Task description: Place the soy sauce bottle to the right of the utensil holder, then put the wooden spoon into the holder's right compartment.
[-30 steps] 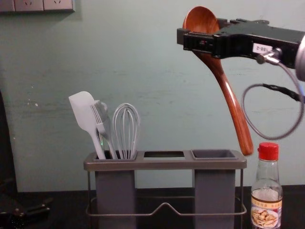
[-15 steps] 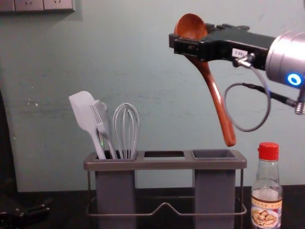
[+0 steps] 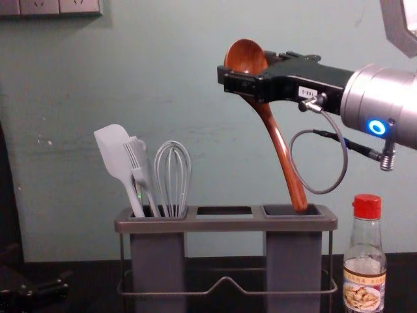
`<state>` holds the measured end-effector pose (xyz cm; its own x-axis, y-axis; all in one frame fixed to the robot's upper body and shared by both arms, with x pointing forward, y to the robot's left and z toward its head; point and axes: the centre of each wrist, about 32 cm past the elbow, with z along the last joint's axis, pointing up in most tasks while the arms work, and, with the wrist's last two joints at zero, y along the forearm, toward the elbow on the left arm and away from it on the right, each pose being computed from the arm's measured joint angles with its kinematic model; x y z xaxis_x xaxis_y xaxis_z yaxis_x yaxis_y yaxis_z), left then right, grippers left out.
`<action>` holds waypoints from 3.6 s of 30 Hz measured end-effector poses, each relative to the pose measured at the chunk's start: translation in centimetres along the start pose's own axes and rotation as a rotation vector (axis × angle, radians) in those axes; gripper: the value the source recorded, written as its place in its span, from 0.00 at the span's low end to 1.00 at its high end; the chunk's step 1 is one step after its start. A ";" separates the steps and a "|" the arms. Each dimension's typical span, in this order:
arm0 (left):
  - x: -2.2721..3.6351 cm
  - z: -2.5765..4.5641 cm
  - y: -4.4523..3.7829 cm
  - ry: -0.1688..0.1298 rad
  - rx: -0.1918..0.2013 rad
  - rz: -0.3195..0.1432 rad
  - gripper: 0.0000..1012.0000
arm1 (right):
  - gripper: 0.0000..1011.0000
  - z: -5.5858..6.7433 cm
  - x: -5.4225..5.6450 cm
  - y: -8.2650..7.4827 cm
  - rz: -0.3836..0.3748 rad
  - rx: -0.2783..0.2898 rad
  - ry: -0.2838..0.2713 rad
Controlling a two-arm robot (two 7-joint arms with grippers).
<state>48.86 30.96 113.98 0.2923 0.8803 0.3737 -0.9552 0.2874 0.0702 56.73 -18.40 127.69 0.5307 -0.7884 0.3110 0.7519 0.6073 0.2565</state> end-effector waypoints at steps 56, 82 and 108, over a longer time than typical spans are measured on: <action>0.00 0.00 0.00 0.000 0.000 0.000 0.99 | 0.83 0.3 -0.4 -5.6 -0.021 -0.079 0.048; 0.00 0.00 0.00 0.000 0.000 0.000 0.99 | 0.83 -2.3 -1.6 -6.3 -0.021 -0.116 0.116; 0.00 0.00 0.00 0.000 0.000 0.000 0.99 | 0.83 -3.0 -3.0 -8.7 -0.032 -0.151 0.140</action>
<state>48.86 30.97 113.98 0.2922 0.8803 0.3737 -0.9553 0.2873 0.0703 49.74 -21.61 121.75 0.5472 -0.8192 0.1719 0.8136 0.5688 0.1206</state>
